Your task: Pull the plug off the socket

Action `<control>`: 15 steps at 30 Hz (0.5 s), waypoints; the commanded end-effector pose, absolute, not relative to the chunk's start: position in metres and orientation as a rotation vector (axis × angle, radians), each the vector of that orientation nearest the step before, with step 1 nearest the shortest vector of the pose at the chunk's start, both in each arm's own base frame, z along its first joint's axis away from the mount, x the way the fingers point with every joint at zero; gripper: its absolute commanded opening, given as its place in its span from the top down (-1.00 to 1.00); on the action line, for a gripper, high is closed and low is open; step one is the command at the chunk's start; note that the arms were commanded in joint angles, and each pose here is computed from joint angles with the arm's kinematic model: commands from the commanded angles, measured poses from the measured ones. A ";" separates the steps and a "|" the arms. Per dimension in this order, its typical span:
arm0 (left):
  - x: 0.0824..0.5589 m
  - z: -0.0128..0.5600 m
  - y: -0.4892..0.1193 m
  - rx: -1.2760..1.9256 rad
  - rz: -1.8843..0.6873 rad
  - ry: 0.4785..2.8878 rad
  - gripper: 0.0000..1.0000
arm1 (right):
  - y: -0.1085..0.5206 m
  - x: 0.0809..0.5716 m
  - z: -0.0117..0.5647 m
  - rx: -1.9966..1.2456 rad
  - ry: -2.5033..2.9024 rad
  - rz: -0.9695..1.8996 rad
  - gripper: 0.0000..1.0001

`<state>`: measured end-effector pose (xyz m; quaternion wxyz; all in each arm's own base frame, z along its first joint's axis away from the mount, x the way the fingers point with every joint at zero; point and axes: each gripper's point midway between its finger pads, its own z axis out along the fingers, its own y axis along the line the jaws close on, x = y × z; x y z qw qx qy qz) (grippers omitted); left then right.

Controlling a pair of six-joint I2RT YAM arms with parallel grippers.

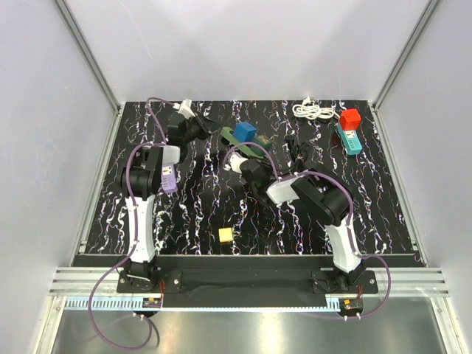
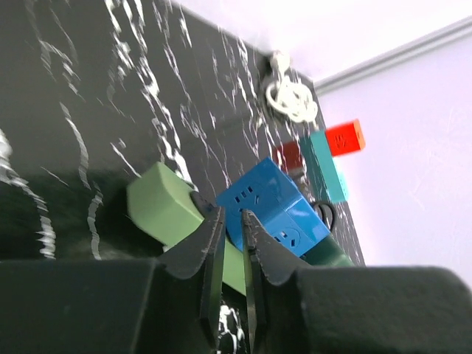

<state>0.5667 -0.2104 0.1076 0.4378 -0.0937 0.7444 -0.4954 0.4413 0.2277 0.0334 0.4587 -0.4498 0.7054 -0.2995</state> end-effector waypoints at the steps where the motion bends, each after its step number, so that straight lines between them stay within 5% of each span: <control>1: 0.573 0.132 -0.227 -0.170 -1.261 1.785 0.61 | 0.235 0.424 0.017 -1.155 1.734 -0.730 1.00; 15: 0.577 0.083 -0.246 -0.261 -1.296 1.910 0.66 | 0.231 0.417 0.017 -1.147 1.720 -0.795 1.00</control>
